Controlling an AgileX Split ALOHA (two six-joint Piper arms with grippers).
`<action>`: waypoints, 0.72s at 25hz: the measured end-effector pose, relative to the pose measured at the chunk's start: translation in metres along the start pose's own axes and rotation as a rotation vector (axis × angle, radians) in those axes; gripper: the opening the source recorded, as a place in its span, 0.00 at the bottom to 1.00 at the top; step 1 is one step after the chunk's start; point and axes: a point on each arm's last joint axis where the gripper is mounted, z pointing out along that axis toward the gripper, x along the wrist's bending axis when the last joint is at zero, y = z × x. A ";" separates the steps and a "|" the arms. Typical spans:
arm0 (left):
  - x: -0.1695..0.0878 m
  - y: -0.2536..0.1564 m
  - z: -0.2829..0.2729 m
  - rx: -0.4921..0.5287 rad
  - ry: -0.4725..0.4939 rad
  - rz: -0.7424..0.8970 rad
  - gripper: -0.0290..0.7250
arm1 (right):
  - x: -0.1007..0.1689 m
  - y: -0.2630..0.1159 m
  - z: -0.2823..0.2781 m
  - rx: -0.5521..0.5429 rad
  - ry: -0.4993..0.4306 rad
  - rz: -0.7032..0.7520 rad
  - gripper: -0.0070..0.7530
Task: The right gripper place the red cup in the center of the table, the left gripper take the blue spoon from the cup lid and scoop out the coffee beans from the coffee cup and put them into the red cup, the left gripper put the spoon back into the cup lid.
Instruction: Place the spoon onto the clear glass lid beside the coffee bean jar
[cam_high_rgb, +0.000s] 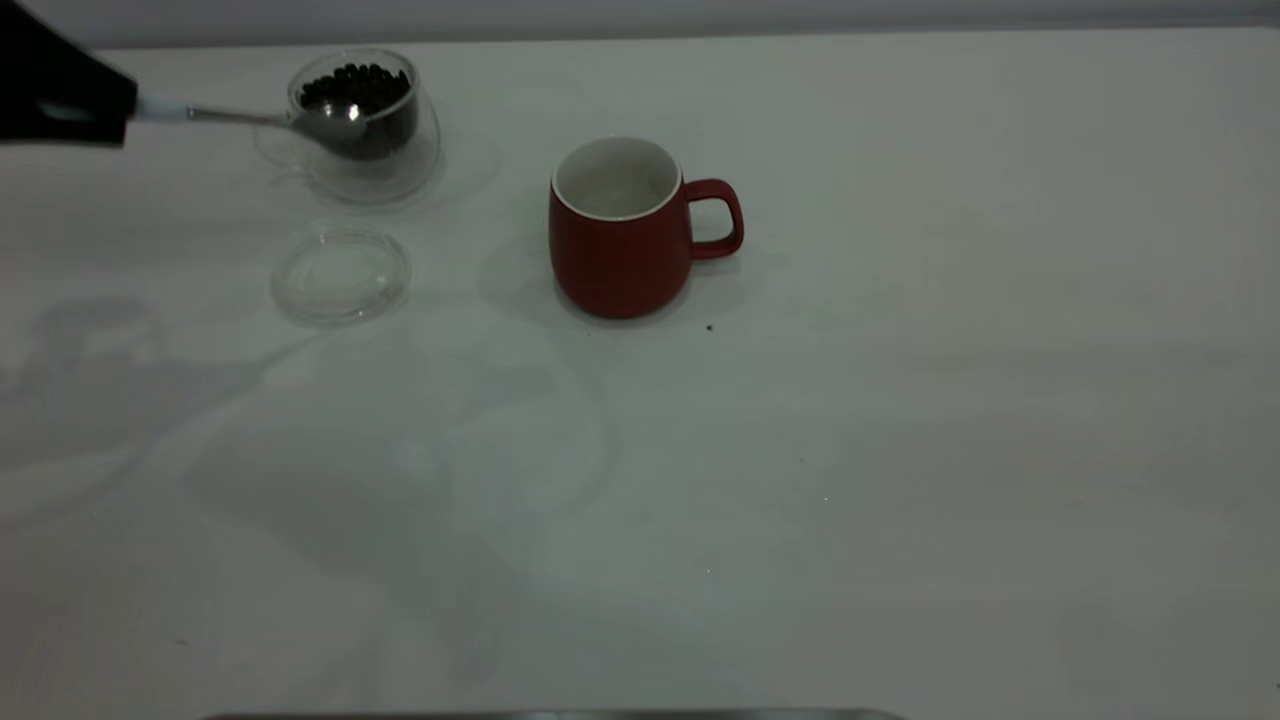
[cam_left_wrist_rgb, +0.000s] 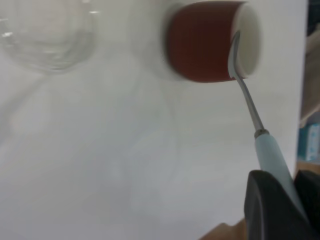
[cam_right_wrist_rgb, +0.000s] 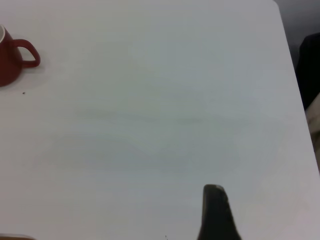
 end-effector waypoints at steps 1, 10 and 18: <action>0.006 0.000 0.005 0.008 0.007 -0.002 0.20 | 0.000 0.000 0.000 0.000 0.000 0.000 0.71; 0.053 -0.002 0.043 -0.058 -0.025 -0.043 0.20 | 0.000 0.000 0.000 0.000 0.000 0.000 0.71; 0.076 0.013 0.032 -0.153 -0.005 -0.093 0.20 | 0.000 0.000 0.000 0.000 0.000 0.000 0.71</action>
